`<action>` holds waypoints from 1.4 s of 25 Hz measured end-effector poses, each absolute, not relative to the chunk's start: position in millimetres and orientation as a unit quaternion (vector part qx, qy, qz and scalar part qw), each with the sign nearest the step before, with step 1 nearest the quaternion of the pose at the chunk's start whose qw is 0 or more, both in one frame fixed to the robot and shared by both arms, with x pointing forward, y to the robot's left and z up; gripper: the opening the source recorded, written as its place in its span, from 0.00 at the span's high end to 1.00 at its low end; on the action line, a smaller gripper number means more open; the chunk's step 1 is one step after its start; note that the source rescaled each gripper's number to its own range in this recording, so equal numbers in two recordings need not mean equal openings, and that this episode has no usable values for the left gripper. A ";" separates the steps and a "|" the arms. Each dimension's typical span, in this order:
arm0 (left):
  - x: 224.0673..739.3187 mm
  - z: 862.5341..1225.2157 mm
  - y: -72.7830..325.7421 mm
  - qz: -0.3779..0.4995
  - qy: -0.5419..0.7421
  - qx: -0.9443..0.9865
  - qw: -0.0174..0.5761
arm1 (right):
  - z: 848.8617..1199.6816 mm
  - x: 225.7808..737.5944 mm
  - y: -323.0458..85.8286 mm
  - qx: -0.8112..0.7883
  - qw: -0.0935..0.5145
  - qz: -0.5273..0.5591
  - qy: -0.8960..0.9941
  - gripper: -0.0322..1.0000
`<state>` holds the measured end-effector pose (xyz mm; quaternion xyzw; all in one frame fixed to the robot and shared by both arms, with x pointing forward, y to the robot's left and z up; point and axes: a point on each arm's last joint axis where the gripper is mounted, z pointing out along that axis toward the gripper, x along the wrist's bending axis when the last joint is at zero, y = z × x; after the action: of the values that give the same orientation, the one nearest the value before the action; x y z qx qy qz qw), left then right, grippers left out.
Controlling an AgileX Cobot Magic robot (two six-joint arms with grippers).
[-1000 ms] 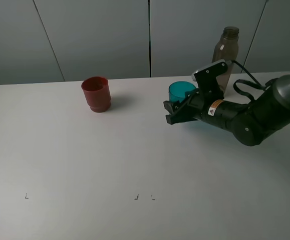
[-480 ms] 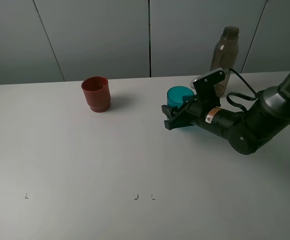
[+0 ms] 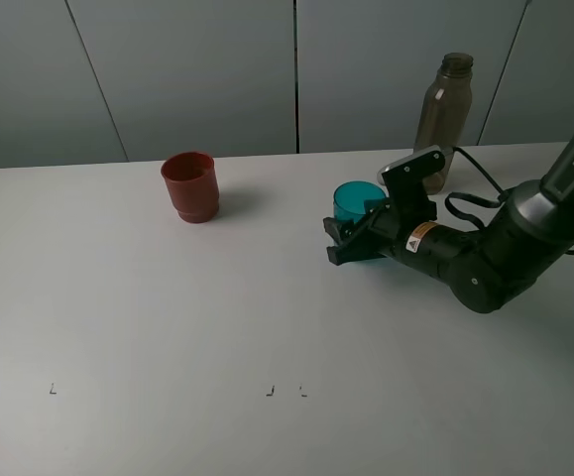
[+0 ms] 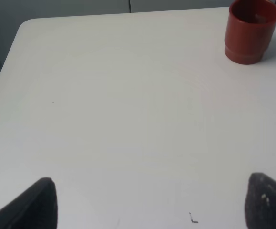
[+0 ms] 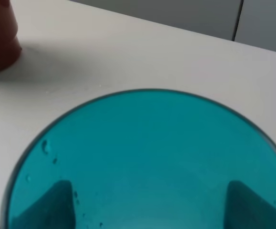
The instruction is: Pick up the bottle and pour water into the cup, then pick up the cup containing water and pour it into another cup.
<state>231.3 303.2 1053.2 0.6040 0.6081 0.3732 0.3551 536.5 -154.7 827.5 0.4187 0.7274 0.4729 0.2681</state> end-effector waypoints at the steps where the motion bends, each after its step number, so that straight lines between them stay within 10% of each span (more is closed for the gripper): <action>1: 231.3 1053.2 303.2 0.373 0.608 0.604 0.355 | 827.5 536.5 -154.7 0.419 0.268 0.473 0.727 0.88; 4: 231.3 1053.2 303.2 0.373 0.608 0.604 0.355 | 826.9 536.4 -154.8 0.418 0.268 0.473 0.728 0.66; 9: 231.3 1053.2 303.2 0.373 0.608 0.604 0.355 | 826.1 536.3 -154.8 0.418 0.268 0.471 0.729 0.59; 15: 231.3 1053.2 303.2 0.373 0.608 0.604 0.355 | 828.6 536.8 -154.6 0.416 0.270 0.475 0.727 0.02; 35: 231.3 1053.2 303.2 0.373 0.608 0.604 0.355 | 881.4 490.5 -175.8 0.415 0.257 0.432 0.758 0.00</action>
<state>231.3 303.2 1053.2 0.6040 0.6081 0.3732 0.3551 490.5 -175.8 881.4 0.4153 0.7580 0.4323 0.2571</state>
